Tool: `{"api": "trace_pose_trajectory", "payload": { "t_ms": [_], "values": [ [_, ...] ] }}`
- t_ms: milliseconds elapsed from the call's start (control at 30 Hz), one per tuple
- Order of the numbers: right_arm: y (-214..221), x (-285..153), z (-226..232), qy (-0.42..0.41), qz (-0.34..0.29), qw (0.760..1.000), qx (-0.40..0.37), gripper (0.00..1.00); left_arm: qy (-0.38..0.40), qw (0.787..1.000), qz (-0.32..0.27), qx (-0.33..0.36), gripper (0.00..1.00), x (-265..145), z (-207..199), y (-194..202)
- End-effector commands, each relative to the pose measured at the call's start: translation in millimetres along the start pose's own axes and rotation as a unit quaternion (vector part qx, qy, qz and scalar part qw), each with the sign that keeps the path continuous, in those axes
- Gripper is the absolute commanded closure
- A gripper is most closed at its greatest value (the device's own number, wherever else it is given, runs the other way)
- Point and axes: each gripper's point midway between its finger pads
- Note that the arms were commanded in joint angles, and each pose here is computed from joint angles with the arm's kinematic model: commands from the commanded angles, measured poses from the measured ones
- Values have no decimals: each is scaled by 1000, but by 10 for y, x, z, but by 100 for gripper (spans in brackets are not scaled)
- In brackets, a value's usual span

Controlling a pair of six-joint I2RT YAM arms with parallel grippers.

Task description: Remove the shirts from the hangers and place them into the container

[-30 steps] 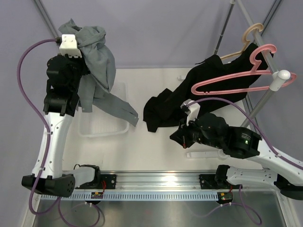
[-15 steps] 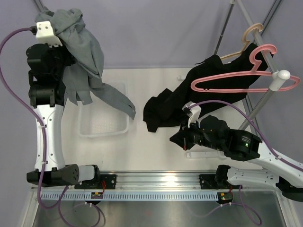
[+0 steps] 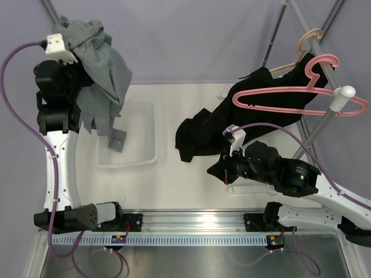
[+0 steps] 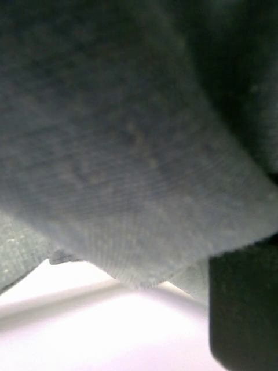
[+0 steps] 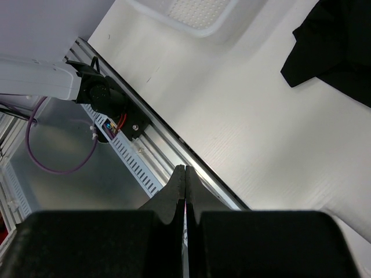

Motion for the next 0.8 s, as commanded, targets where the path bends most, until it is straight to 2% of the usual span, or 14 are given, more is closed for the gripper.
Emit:
{"api": "trace_pose_trajectory", "payload": {
  "t_ms": [0, 33, 100, 133, 233, 367, 467, 567, 700, 767],
  "values": [
    [-164, -32, 79, -16, -35, 999, 7, 100, 88, 987, 95, -96, 100, 44, -254, 730],
    [-172, -31, 87, -18, -38, 999, 9, 100, 117, 983, 96, -108, 100, 44, -354, 821],
    [-169, -27, 112, -25, -40, 999, 12, 100, 148, 970, 136, -136, 100, -18, -461, 1142],
    [-166, -37, 119, -28, -41, 999, 13, 100, 137, 966, 163, -144, 100, -44, -400, 1407],
    [-122, -82, 132, -38, -42, 998, 21, 100, 96, 966, 189, -147, 100, -89, -173, 1834],
    [-83, -132, 119, -41, -48, 998, 29, 100, 34, 964, 214, -153, 100, -136, 116, 2188],
    [-100, -155, 107, -37, -48, 998, 26, 100, 5, 962, 195, -191, 100, -216, 323, 2184],
    [-137, -190, 133, -44, -53, 997, 23, 100, -60, 964, 193, -176, 100, -303, 588, 2140],
    [-138, -199, 109, -40, -57, 997, 21, 100, -107, 952, 241, -153, 100, -381, 783, 2395],
    [-150, -209, 102, -38, -61, 997, 22, 100, -101, 945, 268, -160, 100, -403, 769, 2575]
  ]
}}
Point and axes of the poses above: each gripper's point midway between its finger pads, its own x axis out along the fingers, its own z axis along the line the jaws close on, y = z × x, and after that the axes turned 10 degrees about -x, right-handed
